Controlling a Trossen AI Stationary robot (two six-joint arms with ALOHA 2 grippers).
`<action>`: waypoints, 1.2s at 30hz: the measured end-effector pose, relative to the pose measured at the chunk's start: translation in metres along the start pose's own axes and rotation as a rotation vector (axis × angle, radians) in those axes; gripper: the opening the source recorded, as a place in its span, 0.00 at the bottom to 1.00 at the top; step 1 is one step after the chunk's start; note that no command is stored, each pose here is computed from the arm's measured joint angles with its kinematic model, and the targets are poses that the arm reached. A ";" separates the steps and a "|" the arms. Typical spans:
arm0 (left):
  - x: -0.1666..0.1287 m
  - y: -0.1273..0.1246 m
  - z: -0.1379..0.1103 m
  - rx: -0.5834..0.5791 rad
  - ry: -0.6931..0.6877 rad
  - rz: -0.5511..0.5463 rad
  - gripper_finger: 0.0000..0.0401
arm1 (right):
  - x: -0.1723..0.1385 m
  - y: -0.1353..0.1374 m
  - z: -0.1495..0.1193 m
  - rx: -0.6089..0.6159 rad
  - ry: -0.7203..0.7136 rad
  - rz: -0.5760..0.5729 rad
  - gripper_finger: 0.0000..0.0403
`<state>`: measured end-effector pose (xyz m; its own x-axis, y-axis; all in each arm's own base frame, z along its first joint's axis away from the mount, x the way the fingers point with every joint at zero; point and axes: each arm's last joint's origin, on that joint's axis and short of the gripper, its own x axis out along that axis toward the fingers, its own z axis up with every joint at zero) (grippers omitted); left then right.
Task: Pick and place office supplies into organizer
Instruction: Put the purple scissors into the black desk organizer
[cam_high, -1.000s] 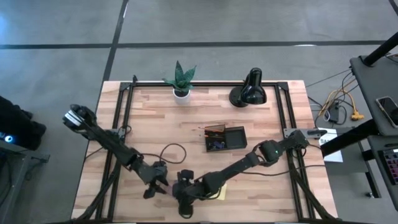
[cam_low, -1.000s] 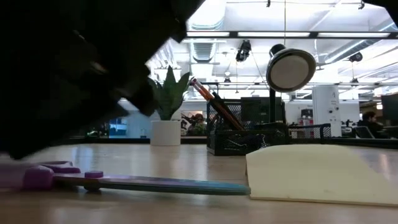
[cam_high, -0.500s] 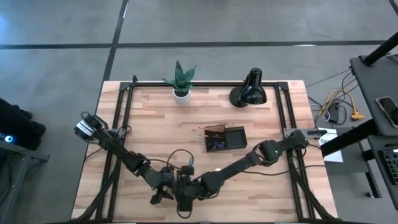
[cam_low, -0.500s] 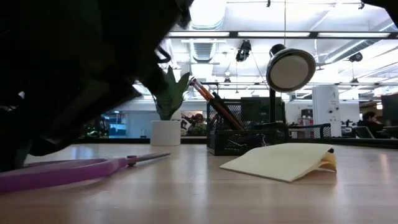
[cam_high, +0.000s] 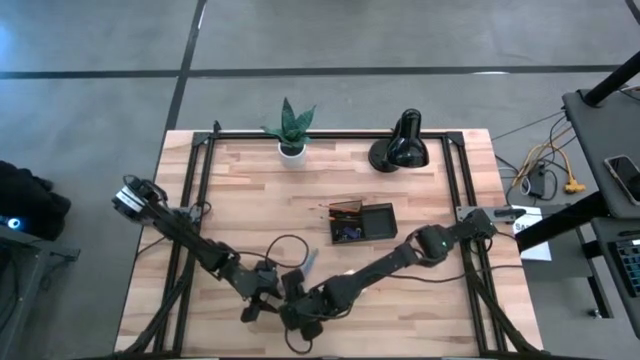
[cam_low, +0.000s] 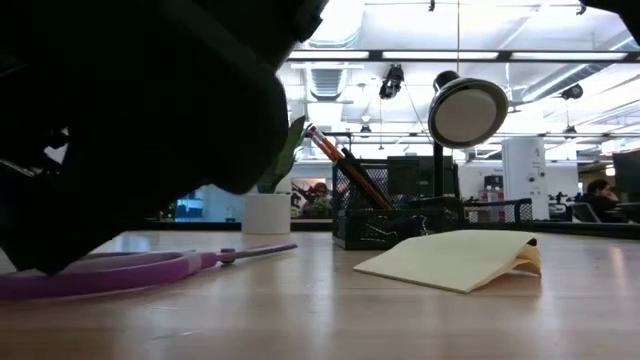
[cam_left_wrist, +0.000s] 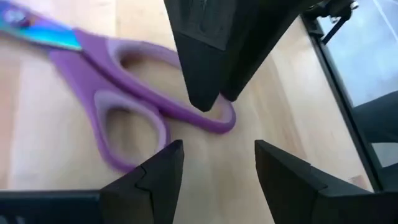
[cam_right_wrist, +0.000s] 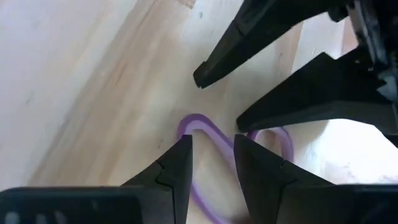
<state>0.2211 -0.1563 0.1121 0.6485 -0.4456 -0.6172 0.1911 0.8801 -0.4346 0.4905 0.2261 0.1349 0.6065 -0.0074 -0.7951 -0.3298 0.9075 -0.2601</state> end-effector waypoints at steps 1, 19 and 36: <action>-0.002 0.000 0.000 -0.003 0.000 0.003 0.45 | 0.001 -0.002 0.000 -0.011 0.000 -0.003 0.28; -0.040 0.002 0.007 -0.045 -0.011 0.220 0.45 | 0.007 -0.025 -0.013 -0.146 0.094 0.079 0.28; -0.039 -0.001 0.012 -0.046 -0.027 0.208 0.45 | 0.025 -0.070 -0.030 0.139 0.109 0.241 0.28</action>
<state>0.2041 -0.1376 0.1443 0.6903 -0.2498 -0.6790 0.0175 0.9440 -0.3295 0.5064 0.1499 0.1168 0.4393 0.1774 -0.8806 -0.3479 0.9374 0.0153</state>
